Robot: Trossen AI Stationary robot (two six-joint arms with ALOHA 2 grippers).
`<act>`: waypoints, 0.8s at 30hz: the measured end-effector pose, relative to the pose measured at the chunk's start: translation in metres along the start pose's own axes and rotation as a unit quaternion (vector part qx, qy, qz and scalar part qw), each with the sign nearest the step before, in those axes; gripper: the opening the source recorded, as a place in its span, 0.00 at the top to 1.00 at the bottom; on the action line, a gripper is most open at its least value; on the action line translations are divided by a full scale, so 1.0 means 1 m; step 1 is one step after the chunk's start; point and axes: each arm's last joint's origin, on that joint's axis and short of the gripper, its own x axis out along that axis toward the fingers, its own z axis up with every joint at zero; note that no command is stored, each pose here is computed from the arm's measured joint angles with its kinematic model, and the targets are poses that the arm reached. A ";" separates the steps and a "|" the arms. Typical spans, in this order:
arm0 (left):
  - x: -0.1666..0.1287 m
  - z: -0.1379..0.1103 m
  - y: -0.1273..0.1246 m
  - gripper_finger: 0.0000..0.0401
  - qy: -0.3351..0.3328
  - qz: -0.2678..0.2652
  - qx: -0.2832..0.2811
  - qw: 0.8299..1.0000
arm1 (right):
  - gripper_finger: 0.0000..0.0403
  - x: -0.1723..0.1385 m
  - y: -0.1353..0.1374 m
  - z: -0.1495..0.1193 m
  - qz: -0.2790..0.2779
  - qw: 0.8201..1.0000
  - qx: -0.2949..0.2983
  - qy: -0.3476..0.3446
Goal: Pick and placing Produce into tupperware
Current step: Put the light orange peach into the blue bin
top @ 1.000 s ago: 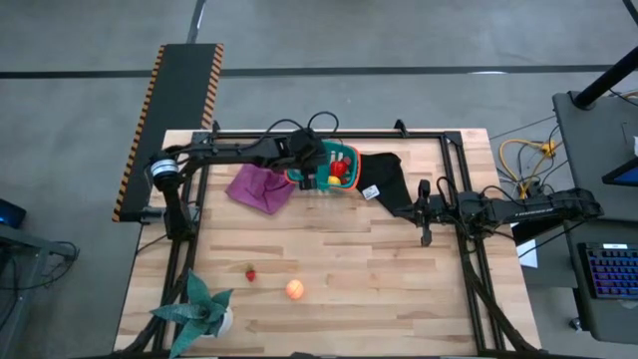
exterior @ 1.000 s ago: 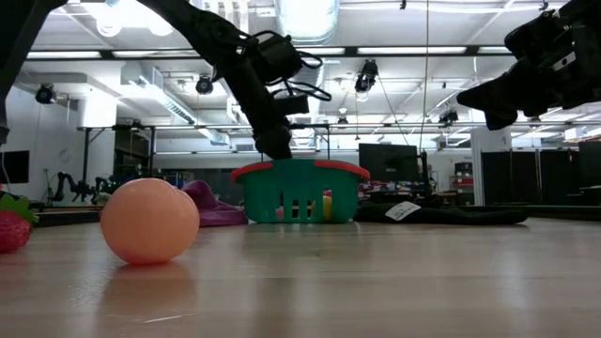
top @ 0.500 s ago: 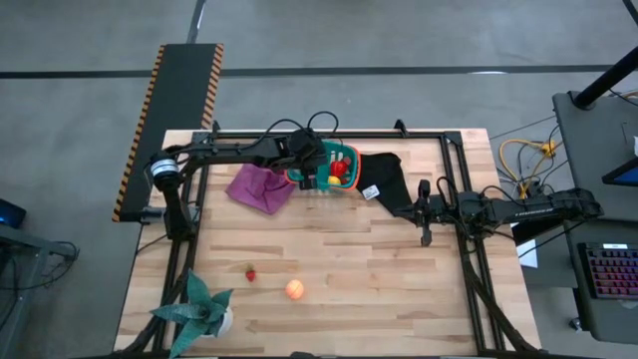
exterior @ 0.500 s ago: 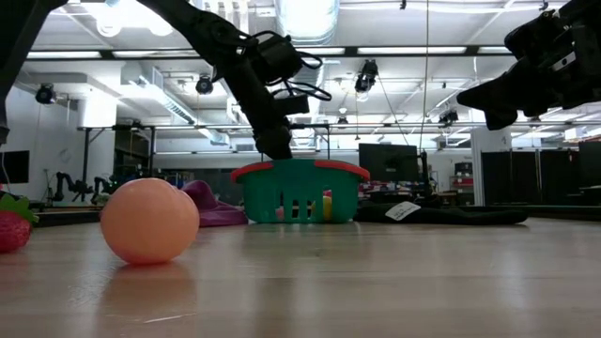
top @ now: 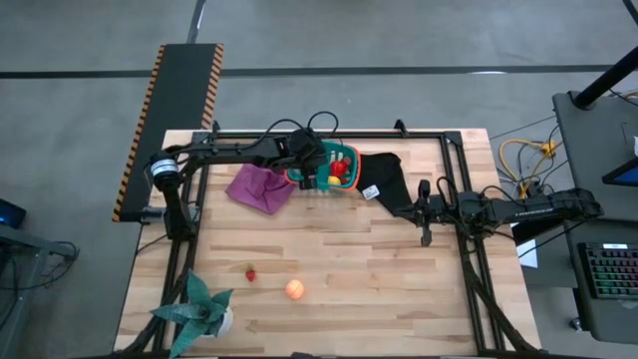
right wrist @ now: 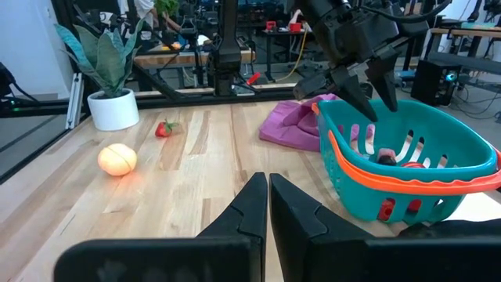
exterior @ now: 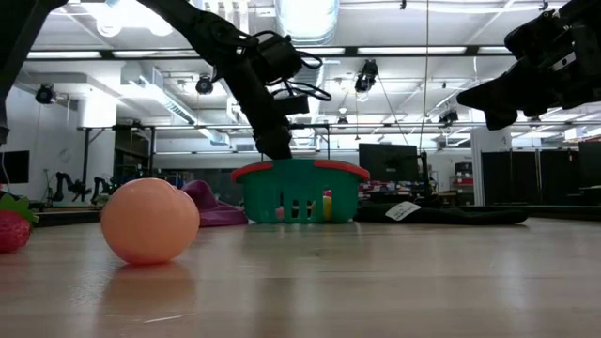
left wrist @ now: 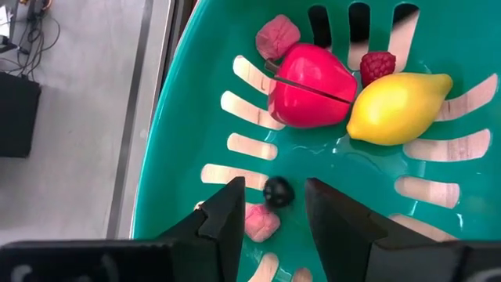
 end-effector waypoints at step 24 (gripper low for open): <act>-0.244 0.033 -0.056 0.70 -0.325 -0.053 0.055 0.943 | 0.98 0.000 -0.001 -0.002 -0.008 1.000 -0.001 0.008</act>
